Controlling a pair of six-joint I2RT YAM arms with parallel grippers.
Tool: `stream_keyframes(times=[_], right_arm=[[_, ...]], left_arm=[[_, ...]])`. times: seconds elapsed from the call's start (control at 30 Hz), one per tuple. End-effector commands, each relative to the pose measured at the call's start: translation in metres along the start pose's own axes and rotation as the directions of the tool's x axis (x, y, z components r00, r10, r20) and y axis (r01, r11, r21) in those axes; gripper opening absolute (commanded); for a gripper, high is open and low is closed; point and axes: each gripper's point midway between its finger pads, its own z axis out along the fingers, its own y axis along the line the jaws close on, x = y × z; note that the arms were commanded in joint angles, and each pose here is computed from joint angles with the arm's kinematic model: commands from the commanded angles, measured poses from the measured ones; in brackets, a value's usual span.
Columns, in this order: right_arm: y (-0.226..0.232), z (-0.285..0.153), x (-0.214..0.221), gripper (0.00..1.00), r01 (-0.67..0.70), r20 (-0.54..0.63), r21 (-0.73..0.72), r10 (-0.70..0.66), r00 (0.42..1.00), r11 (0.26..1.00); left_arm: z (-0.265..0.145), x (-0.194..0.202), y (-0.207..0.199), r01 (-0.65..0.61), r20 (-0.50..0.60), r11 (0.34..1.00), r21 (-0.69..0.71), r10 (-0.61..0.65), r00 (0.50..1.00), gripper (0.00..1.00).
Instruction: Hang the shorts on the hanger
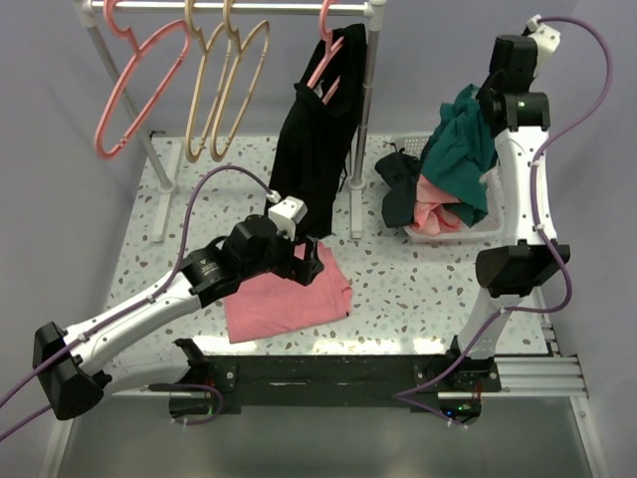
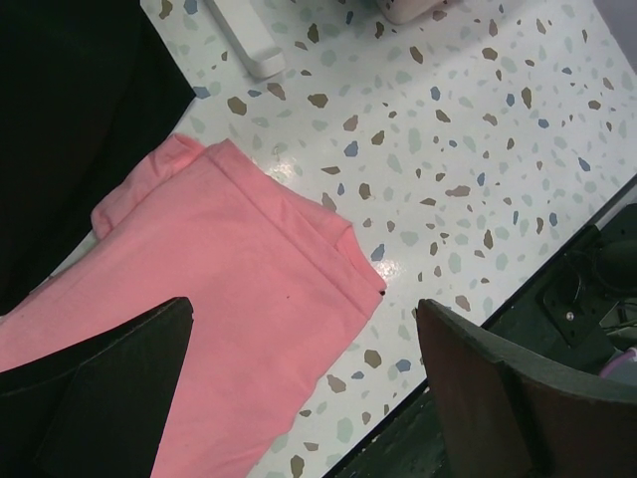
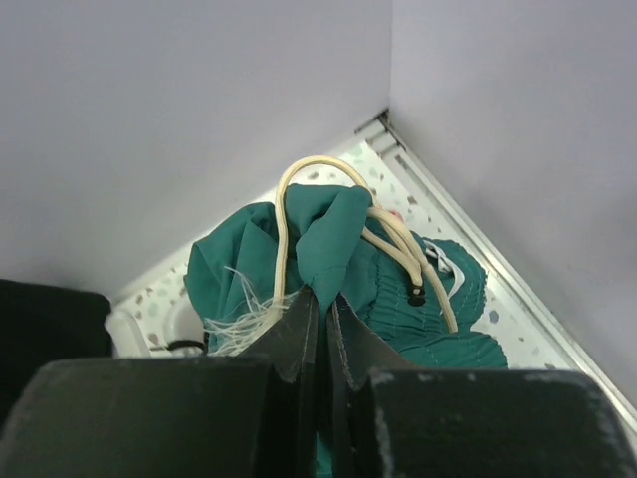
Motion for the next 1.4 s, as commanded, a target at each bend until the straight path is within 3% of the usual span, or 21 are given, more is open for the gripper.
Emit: stream_keyframes(times=[0.0,0.17,0.3,0.57,0.73,0.83,0.97,1.0,1.03,1.07,1.1,1.17,1.23,1.27,1.3,1.33,1.37], right_arm=[[-0.004,-0.038,-0.072,0.0,-0.083,0.174,-0.044,0.089,0.981,0.996],[-0.002,-0.078,-0.1,0.0,-0.122,0.234,-0.161,0.158,0.959,0.979],[-0.003,-0.134,-0.127,0.0,-0.139,0.284,-0.318,0.234,0.93,0.938],[0.008,-0.22,-0.162,0.0,-0.023,0.384,-0.577,0.296,0.874,0.816],[0.01,-0.262,-0.163,0.0,-0.003,0.36,-0.678,0.335,0.871,0.735],[0.013,-0.285,-0.142,0.0,0.01,0.307,-0.753,0.338,0.89,0.658],[0.024,-0.288,-0.066,0.0,-0.036,0.154,-0.829,0.289,0.945,0.558],[0.023,-0.314,-0.054,0.0,-0.031,0.139,-0.864,0.296,0.945,0.503],[0.023,-0.312,-0.04,0.0,-0.055,0.12,-0.856,0.301,0.946,0.514],[0.031,-0.298,-0.002,0.0,-0.083,0.06,-0.847,0.25,0.966,0.525],[0.043,-0.317,0.02,0.0,-0.09,0.017,-0.881,0.222,0.975,0.464],[0.05,-0.313,0.071,0.0,-0.132,-0.054,-0.869,0.175,0.983,0.476],[0.072,-0.332,0.12,0.0,-0.152,-0.123,-0.892,0.096,0.988,0.425],[0.075,-0.317,0.164,0.0,-0.143,-0.141,-0.856,0.041,0.989,0.497],[0.086,-0.341,0.199,0.0,-0.134,-0.168,-0.885,-0.037,0.985,0.445],[0.095,-0.341,0.245,0.0,-0.121,-0.191,-0.883,-0.111,0.975,0.454],[0.098,-0.359,0.272,0.06,-0.106,-0.192,-0.895,-0.159,0.968,0.433]], left_arm=[[-0.003,-0.029,-0.015,-0.01,0.075,0.998,0.054,0.006,0.997,1.0],[-0.003,-0.031,-0.018,-0.007,0.082,0.998,0.069,0.002,0.997,1.0],[-0.003,-0.035,-0.021,-0.01,0.09,0.997,0.078,0.003,0.996,1.0],[-0.006,-0.048,-0.021,-0.023,0.119,0.997,0.068,0.015,0.993,1.0],[-0.013,-0.06,-0.021,-0.031,0.143,0.998,0.048,0.024,0.989,1.0],[-0.021,-0.071,-0.015,-0.025,0.165,1.0,0.006,0.024,0.986,1.0],[-0.032,-0.078,-0.003,0.009,0.174,0.998,-0.059,0.002,0.985,1.0],[-0.035,-0.08,0.001,0.021,0.18,0.997,-0.08,-0.006,0.984,1.0],[-0.037,-0.079,0.003,0.036,0.176,0.995,-0.092,-0.019,0.984,1.0],[-0.04,-0.08,0.007,0.046,0.182,0.994,-0.102,-0.027,0.983,1.0],[-0.042,-0.079,0.01,0.055,0.186,0.991,-0.119,-0.032,0.982,1.0],[-0.043,-0.074,0.017,0.074,0.173,0.988,-0.138,-0.05,0.984,1.0],[-0.042,-0.065,0.021,0.081,0.148,0.985,-0.151,-0.059,0.987,1.0],[-0.041,-0.063,0.023,0.085,0.143,0.984,-0.156,-0.063,0.988,1.0],[-0.04,-0.058,0.024,0.086,0.131,0.984,-0.158,-0.066,0.989,1.0],[-0.037,-0.051,0.028,0.095,0.112,0.981,-0.168,-0.076,0.991,1.0],[-0.035,-0.046,0.029,0.101,0.103,0.98,-0.17,-0.084,0.991,1.0]])
